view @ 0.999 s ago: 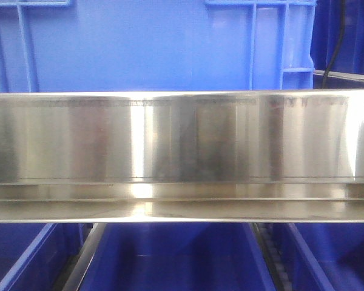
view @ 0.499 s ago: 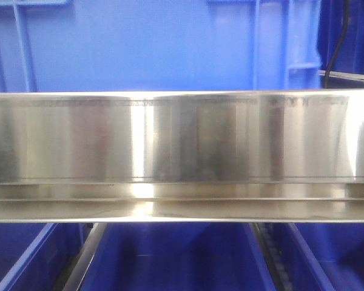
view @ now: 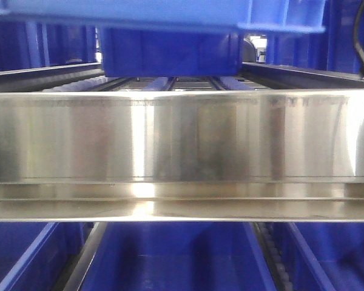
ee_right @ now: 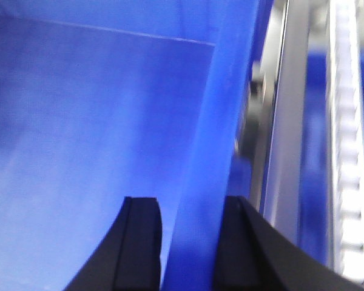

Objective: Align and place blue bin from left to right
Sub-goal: 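Lift the blue bin with both grippers and pull it off the shelf, then back away and turn from the rack holding the bin in both grippers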

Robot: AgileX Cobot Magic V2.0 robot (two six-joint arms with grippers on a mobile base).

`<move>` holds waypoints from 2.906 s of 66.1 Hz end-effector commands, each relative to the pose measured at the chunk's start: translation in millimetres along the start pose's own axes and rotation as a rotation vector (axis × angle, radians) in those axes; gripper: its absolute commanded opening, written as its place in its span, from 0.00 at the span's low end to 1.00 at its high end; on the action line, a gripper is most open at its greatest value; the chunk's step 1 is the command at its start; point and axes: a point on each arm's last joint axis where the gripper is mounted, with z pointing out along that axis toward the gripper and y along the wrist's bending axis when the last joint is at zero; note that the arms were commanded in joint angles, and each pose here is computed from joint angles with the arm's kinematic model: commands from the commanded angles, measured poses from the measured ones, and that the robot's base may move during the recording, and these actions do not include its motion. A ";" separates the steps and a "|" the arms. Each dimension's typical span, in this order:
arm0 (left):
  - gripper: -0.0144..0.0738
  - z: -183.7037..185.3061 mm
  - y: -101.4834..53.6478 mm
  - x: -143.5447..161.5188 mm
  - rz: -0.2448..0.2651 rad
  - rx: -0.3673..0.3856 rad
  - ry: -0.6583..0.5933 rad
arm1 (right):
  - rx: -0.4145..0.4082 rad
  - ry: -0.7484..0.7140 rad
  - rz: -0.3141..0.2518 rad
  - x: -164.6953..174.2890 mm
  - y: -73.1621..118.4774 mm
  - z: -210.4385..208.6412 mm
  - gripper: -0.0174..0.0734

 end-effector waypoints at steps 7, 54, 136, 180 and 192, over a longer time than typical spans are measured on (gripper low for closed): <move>0.04 -20.2 -6.5 -9.4 -0.009 0.044 -0.112 | -0.002 -0.137 -0.038 -14.6 1.6 -31.3 0.12; 0.04 -20.2 -6.7 -9.4 -0.009 0.047 -0.111 | -0.003 -0.142 -0.038 -15.2 1.8 -31.9 0.12; 0.04 -20.5 -7.0 -11.9 -0.010 0.051 -0.139 | -0.003 -0.142 -0.038 -15.2 1.8 -31.9 0.12; 0.04 -20.7 -7.2 -13.1 -0.010 0.052 -0.152 | -0.003 -0.142 -0.038 -15.2 1.8 -31.9 0.12; 0.04 -16.4 -7.6 -15.2 -0.009 0.053 -0.170 | -0.003 -0.142 -0.038 -15.2 1.8 -31.9 0.12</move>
